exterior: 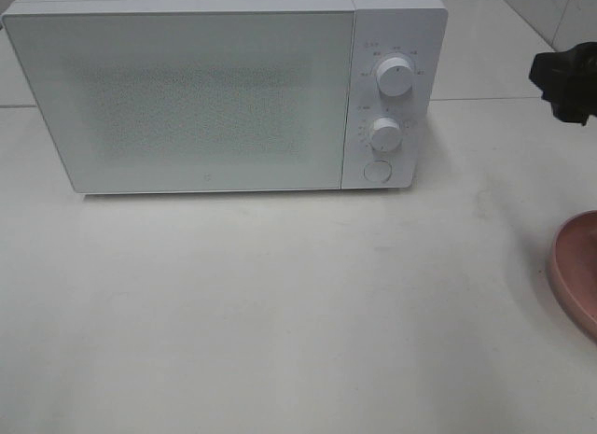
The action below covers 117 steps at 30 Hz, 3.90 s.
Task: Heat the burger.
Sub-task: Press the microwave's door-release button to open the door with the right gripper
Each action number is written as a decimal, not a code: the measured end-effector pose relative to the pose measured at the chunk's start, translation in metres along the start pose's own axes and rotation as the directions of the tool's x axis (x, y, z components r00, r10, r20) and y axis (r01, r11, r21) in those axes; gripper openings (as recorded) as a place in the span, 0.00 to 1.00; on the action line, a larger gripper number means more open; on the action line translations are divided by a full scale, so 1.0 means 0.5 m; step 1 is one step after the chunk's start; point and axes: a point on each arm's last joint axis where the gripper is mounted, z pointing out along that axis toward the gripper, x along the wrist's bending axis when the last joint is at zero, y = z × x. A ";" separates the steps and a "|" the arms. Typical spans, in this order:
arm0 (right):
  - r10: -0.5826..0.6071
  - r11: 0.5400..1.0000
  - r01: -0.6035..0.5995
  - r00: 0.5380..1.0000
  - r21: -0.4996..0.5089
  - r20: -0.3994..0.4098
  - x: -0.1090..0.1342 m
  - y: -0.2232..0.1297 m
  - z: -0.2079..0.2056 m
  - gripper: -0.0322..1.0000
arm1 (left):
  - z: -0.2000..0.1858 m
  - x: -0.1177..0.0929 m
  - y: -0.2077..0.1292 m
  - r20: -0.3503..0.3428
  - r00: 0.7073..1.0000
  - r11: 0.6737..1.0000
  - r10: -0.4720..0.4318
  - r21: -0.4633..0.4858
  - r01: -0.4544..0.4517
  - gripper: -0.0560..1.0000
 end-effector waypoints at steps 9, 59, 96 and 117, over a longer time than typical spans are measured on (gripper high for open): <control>-0.024 0.996 0.025 1.000 -0.083 0.016 0.047 -0.061 0.031 0.76 | 0.000 0.000 0.000 0.000 1.000 1.000 0.000 0.000 0.000 0.97; 0.409 0.913 -0.408 0.911 -0.025 0.047 0.223 -0.239 0.047 0.68 | 0.000 0.000 0.000 0.000 1.000 1.000 0.000 0.000 0.000 0.97; 0.983 0.134 -0.991 0.131 -0.015 0.127 0.218 -0.263 0.134 0.04 | 0.000 0.000 0.000 0.000 1.000 1.000 0.000 0.000 0.000 0.97; 0.988 0.083 -0.996 0.079 -0.029 0.132 0.204 -0.271 0.284 0.04 | 0.000 0.000 0.000 0.000 1.000 1.000 0.000 0.000 0.000 0.97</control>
